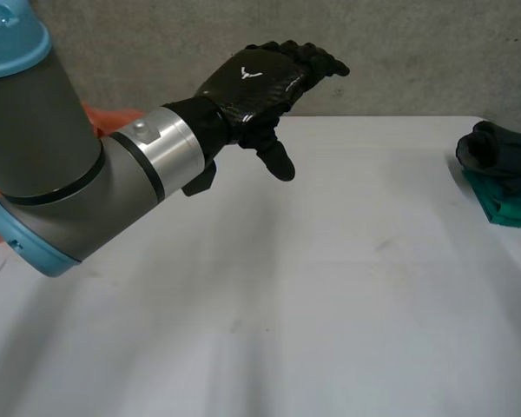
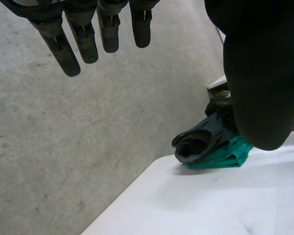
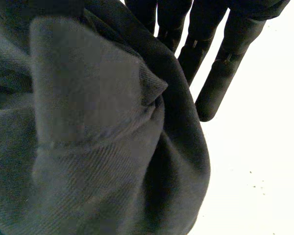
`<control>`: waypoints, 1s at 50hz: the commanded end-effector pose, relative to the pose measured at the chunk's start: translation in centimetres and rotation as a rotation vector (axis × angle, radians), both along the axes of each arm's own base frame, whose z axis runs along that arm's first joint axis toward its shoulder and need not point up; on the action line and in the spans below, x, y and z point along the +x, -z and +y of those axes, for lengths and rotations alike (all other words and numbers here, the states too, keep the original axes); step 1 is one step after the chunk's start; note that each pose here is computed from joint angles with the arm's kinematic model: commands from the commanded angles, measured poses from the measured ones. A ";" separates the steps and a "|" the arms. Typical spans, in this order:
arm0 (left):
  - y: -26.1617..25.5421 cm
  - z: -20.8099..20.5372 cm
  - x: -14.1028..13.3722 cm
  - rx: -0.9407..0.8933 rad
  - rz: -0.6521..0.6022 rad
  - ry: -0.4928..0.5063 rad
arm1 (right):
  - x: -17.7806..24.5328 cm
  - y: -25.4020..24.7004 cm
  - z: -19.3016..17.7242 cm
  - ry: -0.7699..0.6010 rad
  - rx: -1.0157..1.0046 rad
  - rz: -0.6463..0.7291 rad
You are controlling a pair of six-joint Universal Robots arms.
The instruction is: Fold the laundry.
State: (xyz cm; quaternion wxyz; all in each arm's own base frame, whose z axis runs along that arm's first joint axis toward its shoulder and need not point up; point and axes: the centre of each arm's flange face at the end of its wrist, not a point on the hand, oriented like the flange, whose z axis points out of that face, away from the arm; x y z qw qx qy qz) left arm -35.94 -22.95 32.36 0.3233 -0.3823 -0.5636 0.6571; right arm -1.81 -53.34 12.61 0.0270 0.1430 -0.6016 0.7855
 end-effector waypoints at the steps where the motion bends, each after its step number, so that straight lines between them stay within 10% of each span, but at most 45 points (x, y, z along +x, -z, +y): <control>1: -0.2 1.1 -0.5 -0.003 0.001 0.031 | -1.3 -1.0 0.5 -0.013 0.044 -0.007; 10: -0.2 2.2 -1.0 -0.001 0.004 0.063 | -2.3 -4.3 2.5 0.034 0.110 -0.013; 21: -0.8 3.7 -1.6 -0.018 0.012 0.095 | -7.5 -13.6 7.2 0.504 0.141 0.346; 27: -4.1 3.3 -0.8 -0.111 0.089 0.046 | -2.9 -16.6 6.7 0.491 -0.038 0.394; 36: -7.3 -8.0 9.1 -0.222 0.142 -0.565 | 12.6 -17.8 12.2 0.141 -0.151 0.349; 43: 0.1 -15.2 13.6 -0.240 -0.190 -0.750 | 22.4 -11.0 18.8 -0.147 -0.001 0.444; 50: 7.2 -23.1 19.8 -0.276 -0.372 -0.891 | 23.6 -6.9 22.0 -0.211 0.089 0.561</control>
